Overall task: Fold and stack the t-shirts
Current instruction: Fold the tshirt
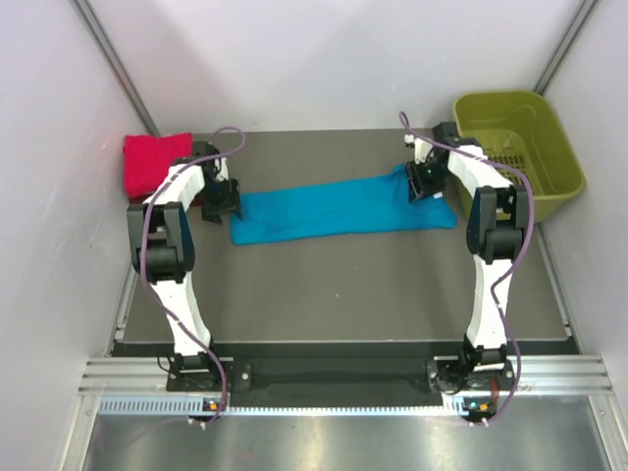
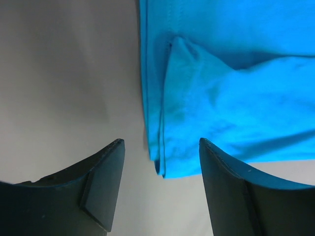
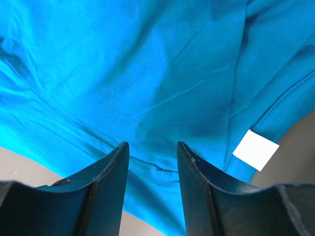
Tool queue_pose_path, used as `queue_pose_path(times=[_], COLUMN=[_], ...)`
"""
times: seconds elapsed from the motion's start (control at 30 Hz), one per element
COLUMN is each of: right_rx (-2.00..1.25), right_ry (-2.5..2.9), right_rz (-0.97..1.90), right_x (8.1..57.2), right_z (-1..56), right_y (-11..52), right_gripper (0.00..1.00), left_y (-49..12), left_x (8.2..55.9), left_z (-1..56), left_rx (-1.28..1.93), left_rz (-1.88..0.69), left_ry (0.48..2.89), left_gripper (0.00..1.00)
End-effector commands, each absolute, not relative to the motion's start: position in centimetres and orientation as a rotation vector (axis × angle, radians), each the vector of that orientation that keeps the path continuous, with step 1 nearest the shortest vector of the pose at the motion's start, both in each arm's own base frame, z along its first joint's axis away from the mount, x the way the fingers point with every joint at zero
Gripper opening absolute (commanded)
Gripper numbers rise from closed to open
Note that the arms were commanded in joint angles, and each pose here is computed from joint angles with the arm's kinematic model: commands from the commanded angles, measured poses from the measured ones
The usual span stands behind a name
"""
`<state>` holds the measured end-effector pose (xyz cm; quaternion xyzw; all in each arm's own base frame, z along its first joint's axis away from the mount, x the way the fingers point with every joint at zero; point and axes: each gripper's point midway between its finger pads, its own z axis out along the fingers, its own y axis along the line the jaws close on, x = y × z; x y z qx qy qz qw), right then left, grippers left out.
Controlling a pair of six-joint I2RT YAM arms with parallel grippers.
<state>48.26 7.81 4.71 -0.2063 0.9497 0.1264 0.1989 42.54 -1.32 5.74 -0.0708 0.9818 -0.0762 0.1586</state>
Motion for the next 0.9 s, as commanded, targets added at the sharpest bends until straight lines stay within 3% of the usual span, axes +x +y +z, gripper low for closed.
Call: queue_pose_path(times=[0.0, 0.23, 0.37, 0.4, 0.5, 0.67, 0.83, 0.87], right_rx=[-0.574, -0.558, -0.544, -0.548, -0.536, -0.506, -0.493, -0.494], right_ry=[2.607, 2.624, 2.655, 2.667, 2.695, 2.7, 2.633, 2.637], right_rz=[0.393, 0.403, 0.375, 0.369, 0.368, 0.336, 0.309, 0.316], right_x=[49.1, 49.1, 49.0, 48.8, 48.6, 50.0, 53.2, 53.6], right_z=[6.0, 5.0, 3.9, 3.4, 2.1, 0.9, 1.3, 0.6], right_y=[9.0, 9.1, 8.8, 8.9, 9.2, 9.6, 10.8, 10.9], right_gripper=[0.44, 0.44, 0.44, 0.44, 0.44, 0.45, 0.53, 0.49], left_y=[-1.0, -0.6, -0.8, -1.1, -1.8, -2.9, -4.5, -4.8], left_x=[43.3, 44.1, 43.5, 43.2, 41.7, 38.2, 34.6, 34.0], left_z=[4.7, 2.6, 1.9, 1.7, 1.6, 2.0, 3.5, 3.7], left_rx=[-0.183, -0.184, -0.187, -0.186, -0.186, -0.23, -0.264, -0.259], left_rz=[-0.19, -0.157, -0.177, -0.195, -0.252, -0.325, -0.421, -0.439], left_ry=[2.822, 2.855, 2.877, 2.886, 2.911, 2.956, 2.985, 2.989], left_gripper=[0.66, 0.55, 0.34, 0.22, 0.0, 0.0, 0.0, 0.0])
